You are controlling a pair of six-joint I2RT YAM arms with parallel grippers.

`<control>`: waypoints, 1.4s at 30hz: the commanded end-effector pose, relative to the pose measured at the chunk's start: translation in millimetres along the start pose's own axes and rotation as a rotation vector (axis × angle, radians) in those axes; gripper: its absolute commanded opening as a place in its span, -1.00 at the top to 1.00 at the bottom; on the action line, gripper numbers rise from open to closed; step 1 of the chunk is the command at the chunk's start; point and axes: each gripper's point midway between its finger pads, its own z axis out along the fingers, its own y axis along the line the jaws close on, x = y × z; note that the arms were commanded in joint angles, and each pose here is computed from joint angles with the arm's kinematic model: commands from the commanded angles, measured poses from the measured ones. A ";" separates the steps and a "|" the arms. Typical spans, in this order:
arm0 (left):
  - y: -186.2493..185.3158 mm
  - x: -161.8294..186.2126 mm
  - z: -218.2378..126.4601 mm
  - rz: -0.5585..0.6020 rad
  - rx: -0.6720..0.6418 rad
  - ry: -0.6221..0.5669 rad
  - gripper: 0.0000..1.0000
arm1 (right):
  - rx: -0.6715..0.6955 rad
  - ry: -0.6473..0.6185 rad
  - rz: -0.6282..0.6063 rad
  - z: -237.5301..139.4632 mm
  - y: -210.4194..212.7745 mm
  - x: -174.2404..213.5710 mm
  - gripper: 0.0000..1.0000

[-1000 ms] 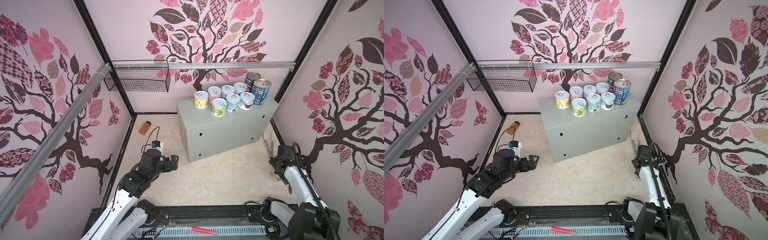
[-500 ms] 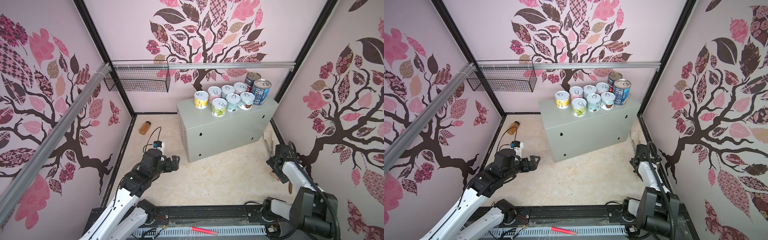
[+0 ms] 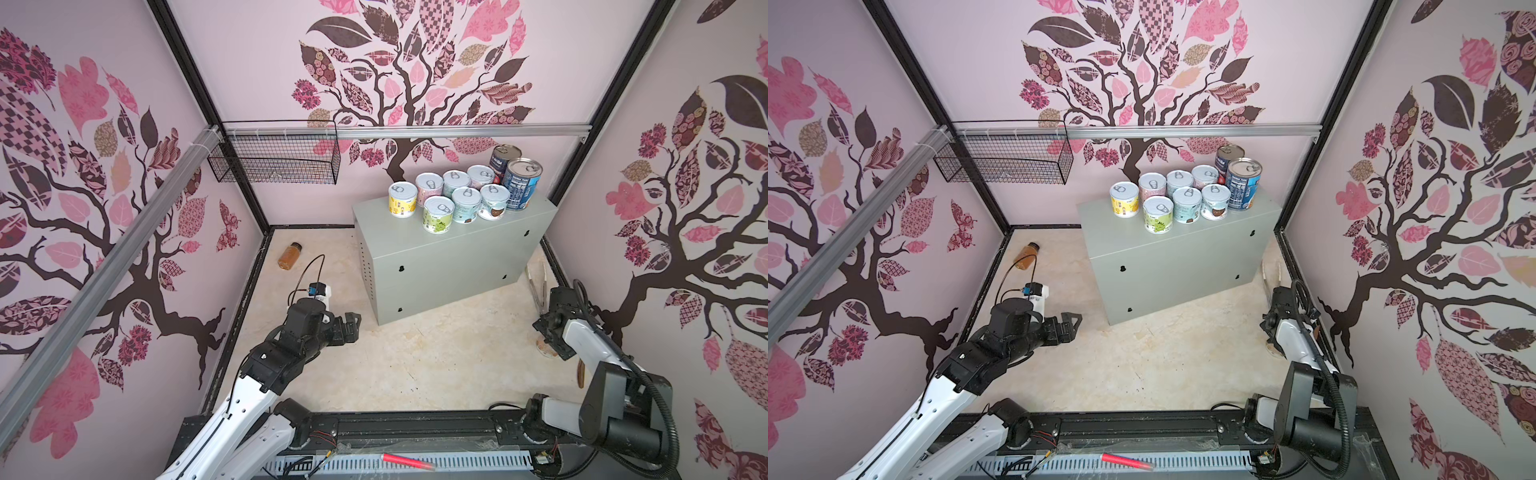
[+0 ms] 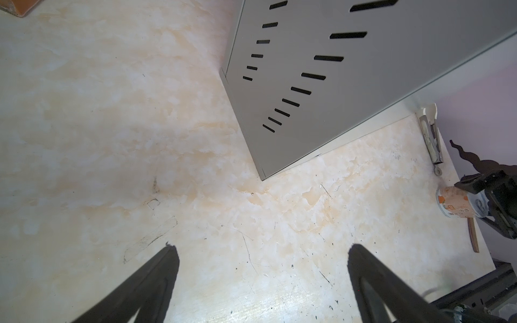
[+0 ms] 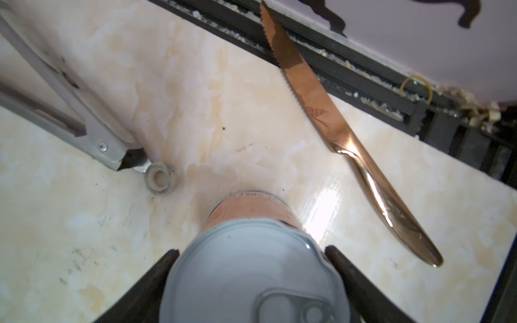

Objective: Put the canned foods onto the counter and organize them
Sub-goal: 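Lower the right gripper over the pink-labelled can and close around it, then lift the pink-labelled can with the right gripper and carry it toward the cabinet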

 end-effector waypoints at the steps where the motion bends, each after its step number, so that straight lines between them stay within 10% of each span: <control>1: 0.2 4.3 5.5 0.011 0.006 0.005 -0.96 | -0.020 -0.009 -0.032 2.5 4.6 -3.1 -0.43; 22: 5.9 3.0 8.7 -0.002 -0.009 0.014 -0.96 | -0.301 0.063 -0.544 -42.7 98.1 64.5 -0.18; 42: 15.7 -0.7 6.9 -0.012 -0.054 -0.011 -0.96 | -0.646 0.021 -1.122 -143.0 179.2 264.4 -0.24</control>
